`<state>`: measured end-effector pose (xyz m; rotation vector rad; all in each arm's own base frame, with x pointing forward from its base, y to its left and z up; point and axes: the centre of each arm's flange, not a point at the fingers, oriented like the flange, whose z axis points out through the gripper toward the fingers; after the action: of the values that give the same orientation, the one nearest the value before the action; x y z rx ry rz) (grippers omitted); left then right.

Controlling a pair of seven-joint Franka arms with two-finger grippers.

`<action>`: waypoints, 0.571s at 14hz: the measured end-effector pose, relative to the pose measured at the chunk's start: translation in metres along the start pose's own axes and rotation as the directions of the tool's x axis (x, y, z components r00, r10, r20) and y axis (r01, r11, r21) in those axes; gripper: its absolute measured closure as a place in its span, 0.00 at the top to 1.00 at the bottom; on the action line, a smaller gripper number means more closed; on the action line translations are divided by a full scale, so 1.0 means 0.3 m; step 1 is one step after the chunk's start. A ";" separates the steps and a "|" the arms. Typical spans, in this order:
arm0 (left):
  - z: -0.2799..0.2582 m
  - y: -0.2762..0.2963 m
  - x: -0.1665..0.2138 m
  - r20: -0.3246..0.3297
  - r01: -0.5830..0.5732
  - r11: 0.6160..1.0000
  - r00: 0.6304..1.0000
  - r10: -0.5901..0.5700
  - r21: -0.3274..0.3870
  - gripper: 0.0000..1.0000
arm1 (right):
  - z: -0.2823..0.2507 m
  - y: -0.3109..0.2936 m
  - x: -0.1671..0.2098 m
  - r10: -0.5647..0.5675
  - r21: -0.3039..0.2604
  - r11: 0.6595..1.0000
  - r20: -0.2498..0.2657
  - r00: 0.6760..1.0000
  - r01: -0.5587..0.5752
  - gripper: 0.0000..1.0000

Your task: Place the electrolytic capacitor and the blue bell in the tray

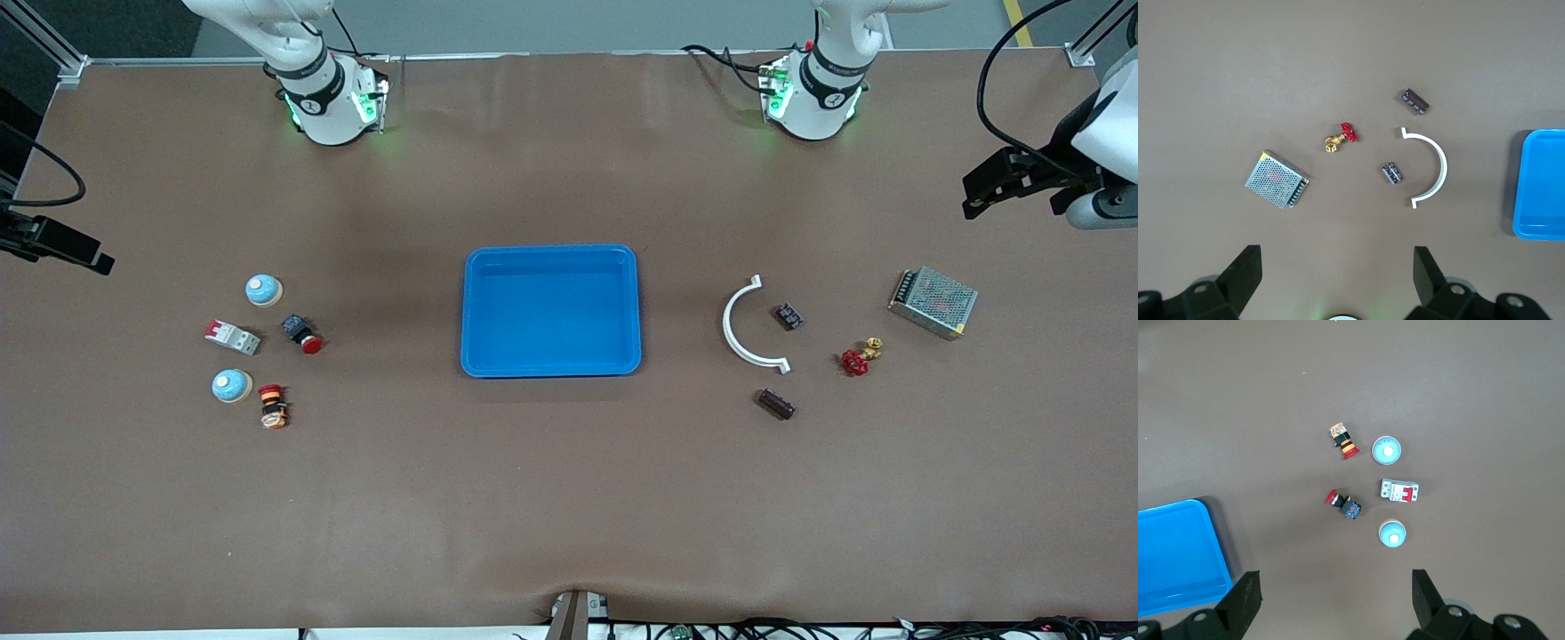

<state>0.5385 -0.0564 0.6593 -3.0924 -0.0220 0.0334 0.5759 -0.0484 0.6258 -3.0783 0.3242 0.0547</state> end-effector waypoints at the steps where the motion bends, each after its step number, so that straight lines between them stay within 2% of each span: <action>1: 0.000 0.000 0.000 0.000 0.000 1.000 1.000 0.000 0.000 1.00 | 0.000 -0.001 0.000 0.000 0.001 1.000 0.000 1.000 0.000 1.00; 8: 0.006 -0.017 0.003 0.005 0.009 1.000 1.000 -0.009 0.000 1.00 | 0.001 -0.003 0.000 -0.001 0.002 1.000 0.001 1.000 0.001 1.00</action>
<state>0.5394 -0.0512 0.6575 -3.0920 -0.0366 0.0402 0.5760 -0.0475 0.6257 -3.0769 0.3219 0.0552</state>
